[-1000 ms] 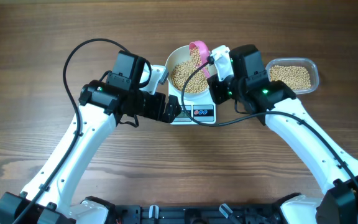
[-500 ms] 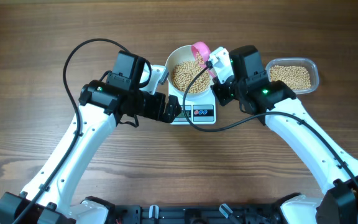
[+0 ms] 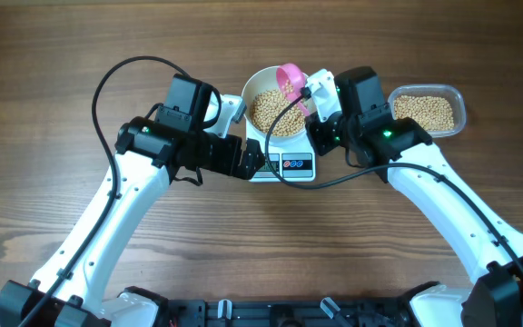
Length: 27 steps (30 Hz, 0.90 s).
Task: Scoop item into bowl and weigh 150g on scale
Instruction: 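Carry the filled pink scoop left over the white bowl, then tip the scoop to pour soybeans into the white bowl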
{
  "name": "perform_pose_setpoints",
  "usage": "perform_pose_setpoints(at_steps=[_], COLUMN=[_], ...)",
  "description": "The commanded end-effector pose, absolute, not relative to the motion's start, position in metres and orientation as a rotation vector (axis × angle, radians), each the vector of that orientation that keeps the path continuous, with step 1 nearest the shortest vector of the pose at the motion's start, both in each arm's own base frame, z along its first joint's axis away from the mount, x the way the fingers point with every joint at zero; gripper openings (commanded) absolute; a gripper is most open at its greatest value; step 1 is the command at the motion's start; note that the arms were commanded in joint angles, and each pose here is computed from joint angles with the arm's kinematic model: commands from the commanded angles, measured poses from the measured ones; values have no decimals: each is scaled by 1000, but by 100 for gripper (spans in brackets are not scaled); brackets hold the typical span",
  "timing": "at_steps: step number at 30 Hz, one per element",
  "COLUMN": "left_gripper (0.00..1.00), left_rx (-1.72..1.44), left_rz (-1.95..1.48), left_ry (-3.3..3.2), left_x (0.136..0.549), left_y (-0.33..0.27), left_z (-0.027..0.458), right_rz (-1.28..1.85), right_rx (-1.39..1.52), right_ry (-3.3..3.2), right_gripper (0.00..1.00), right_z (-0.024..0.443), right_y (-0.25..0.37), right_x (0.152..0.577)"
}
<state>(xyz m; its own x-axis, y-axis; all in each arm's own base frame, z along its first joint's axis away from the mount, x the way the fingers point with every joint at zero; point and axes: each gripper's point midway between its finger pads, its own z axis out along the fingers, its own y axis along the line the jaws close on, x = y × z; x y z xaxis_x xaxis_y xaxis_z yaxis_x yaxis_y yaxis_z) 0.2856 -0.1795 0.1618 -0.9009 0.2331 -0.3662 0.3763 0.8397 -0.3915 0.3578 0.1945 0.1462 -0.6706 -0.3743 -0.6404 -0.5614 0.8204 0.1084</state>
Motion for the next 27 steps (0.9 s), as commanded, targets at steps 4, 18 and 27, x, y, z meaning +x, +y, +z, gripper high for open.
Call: perform_pose_setpoints(at_steps=[4,18,27], left_gripper=[100,100,100], left_rx=[484,484,484], left_rz=[-677,-676,-677], left_ry=[2704,2704,2704], left_x=[287,287,287], left_y=[-181,-181,-181], left_z=[163,163,163], right_rz=[514,-3,-103], right_rx=[-634,-926,-1042], right_ry=[2377,2227,2132], right_gripper=[4,4,4], right_z=[158,157,174], right_y=[207,165,188], right_x=[351,378,376])
